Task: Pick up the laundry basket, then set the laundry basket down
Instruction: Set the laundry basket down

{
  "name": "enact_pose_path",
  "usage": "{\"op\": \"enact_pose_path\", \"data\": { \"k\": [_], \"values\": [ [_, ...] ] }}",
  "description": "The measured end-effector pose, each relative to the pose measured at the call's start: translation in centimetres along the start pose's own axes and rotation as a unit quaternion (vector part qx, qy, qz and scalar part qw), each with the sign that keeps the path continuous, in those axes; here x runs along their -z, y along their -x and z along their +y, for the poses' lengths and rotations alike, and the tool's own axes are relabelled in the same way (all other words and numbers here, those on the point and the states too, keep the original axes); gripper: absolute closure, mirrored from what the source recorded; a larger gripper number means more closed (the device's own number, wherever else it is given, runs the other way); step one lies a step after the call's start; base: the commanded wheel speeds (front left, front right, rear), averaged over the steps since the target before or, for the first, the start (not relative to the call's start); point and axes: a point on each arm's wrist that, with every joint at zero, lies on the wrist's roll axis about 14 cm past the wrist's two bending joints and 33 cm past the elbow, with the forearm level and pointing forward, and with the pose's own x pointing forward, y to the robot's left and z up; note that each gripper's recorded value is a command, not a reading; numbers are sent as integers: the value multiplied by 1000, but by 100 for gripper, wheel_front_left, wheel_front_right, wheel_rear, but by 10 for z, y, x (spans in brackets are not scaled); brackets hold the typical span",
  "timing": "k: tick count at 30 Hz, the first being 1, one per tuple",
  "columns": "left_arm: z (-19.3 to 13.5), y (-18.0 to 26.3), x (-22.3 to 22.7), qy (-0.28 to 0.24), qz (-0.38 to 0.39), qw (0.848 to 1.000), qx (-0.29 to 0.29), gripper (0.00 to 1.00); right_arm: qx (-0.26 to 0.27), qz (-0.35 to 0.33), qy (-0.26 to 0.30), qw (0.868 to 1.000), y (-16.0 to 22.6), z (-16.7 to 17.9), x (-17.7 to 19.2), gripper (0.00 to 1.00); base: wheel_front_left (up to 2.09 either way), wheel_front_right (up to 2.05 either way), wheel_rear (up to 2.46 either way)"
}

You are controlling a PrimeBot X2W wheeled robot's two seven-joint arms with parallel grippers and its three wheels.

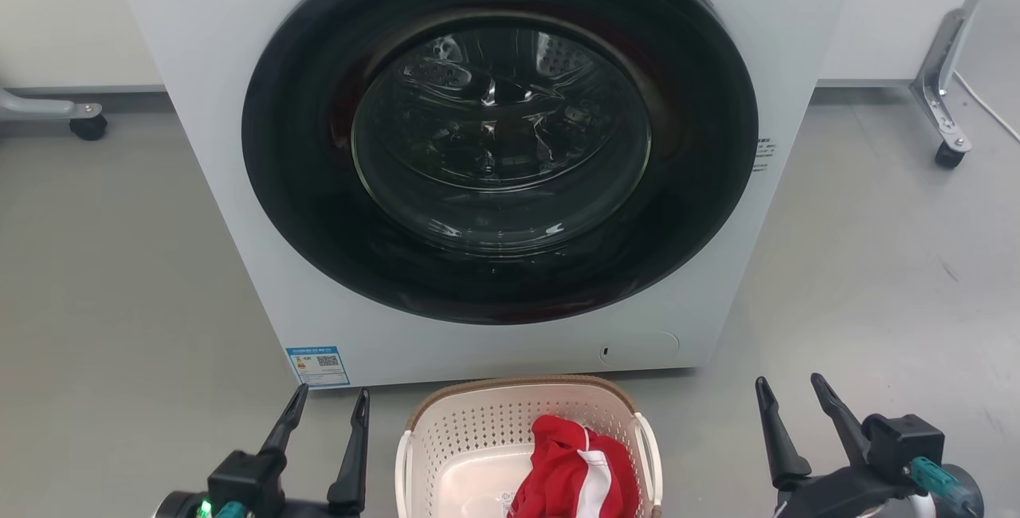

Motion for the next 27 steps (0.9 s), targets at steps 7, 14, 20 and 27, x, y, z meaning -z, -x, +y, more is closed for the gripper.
{"op": "enact_pose_path", "data": {
  "k": [7, 14, 20, 27],
  "values": [
    [-1, 17, -3, 3, -10, 1000, -7, 0, 7, -16, -2, 1000, 15, -2, -5, 0, 0, 0, 0],
    [4, 28, -3, 9, -13, 1000, -22, 0, 12, -15, -5, 1000, 26, -2, -2, 0, 0, 0, 0],
    [9, 35, 0, 12, -5, 999, -34, 0, 20, -12, -5, 1000, 34, -5, 2, 0, 0, 0, 0],
    [19, 42, 1, 14, 5, 999, -52, 0, 27, -13, -5, 1000, 38, -9, 3, 0, 0, 0, 0]
  ]
}}
